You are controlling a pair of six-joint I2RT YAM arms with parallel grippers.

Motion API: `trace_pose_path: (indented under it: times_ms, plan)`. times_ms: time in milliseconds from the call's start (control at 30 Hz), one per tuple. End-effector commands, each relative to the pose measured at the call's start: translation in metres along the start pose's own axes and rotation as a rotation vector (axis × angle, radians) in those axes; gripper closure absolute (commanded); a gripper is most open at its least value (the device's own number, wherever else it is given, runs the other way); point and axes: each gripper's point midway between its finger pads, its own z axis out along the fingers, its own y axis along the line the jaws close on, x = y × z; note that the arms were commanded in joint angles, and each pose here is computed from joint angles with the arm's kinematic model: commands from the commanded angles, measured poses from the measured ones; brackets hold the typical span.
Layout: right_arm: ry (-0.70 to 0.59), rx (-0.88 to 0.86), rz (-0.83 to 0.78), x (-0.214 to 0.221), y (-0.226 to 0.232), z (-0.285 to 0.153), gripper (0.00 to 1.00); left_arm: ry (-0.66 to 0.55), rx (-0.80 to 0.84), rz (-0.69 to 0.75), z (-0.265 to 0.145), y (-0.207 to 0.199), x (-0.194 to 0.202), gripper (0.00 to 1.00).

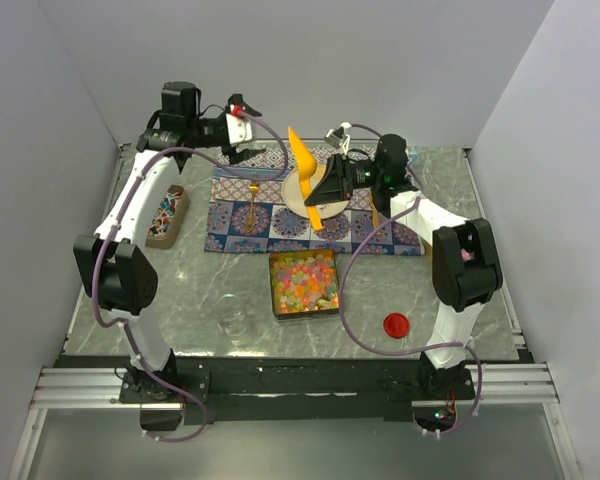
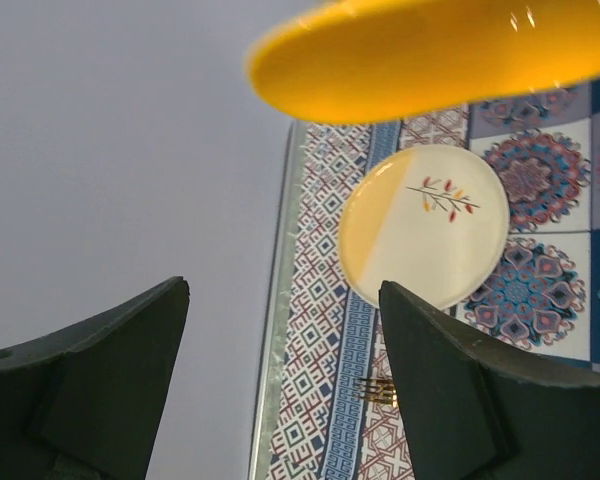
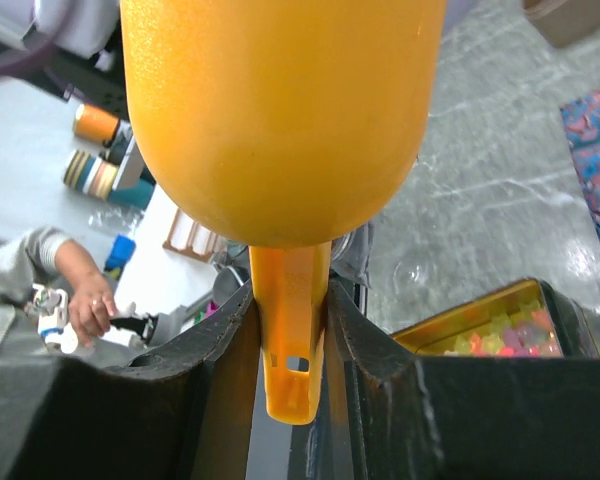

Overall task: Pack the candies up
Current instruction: Pick up the spatula from the center of the board.

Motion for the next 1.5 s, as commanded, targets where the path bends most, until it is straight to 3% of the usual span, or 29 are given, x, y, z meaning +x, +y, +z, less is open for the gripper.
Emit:
trace_pose_path:
  times_ms: [0, 100, 233, 333, 433, 500, 533, 567, 600, 633, 833, 1033, 1467]
  plan:
    - [0.14, -0.095, -0.148, 0.01, 0.046, -0.002, 1.0, -0.072, 0.111, 0.13, 0.009, -0.021, -0.012, 0.19]
    - [0.147, -0.1, -0.128, 0.012, 0.044, 0.002, 1.0, -0.068, 0.126, 0.178, 0.019, -0.024, -0.01, 0.31]
    - [0.151, -0.098, -0.072, 0.018, 0.039, 0.002, 1.0, -0.1, 0.02, 0.215, 0.018, -0.009, -0.021, 0.29]
    - [0.145, -0.092, -0.059, 0.02, 0.034, -0.001, 1.0, -0.117, 0.022, 0.156, 0.016, -0.005, -0.027, 0.28]
    - [0.136, -0.084, -0.067, 0.019, 0.033, -0.005, 1.0, -0.173, 0.034, -0.128, 0.004, 0.018, -0.055, 0.22]
    - [0.13, -0.081, -0.093, 0.019, 0.034, -0.007, 1.0, -0.203, 0.08, -0.307, 0.0, 0.021, -0.042, 0.23]
    - [0.128, -0.081, -0.107, 0.018, 0.035, -0.008, 1.0, -0.227, 0.101, -0.523, -0.005, 0.021, -0.046, 0.24]
    - [0.127, -0.08, -0.108, 0.019, 0.035, -0.009, 1.0, -0.255, 0.114, -0.65, -0.015, 0.024, -0.04, 0.25]
    - [0.127, -0.081, -0.124, 0.018, 0.036, -0.009, 1.0, -0.374, 0.099, -0.496, -0.024, 0.045, -0.065, 0.3]
    - [0.125, -0.08, -0.13, 0.017, 0.036, -0.009, 1.0, -0.366, 0.156, -0.808, -0.021, 0.022, -0.048, 0.31]
    - [0.129, -0.085, -0.15, 0.01, 0.038, -0.006, 1.0, -0.39, 0.184, -0.935, 0.002, -0.011, -0.043, 0.37]
    - [0.148, -0.099, -0.121, 0.01, 0.036, 0.002, 1.0, -0.437, 0.153, -1.018, 0.015, -0.012, -0.04, 0.41]
    - [0.173, -0.117, -0.081, 0.007, 0.027, 0.016, 1.0, -0.473, 0.176, -1.042, 0.013, -0.004, -0.054, 0.39]
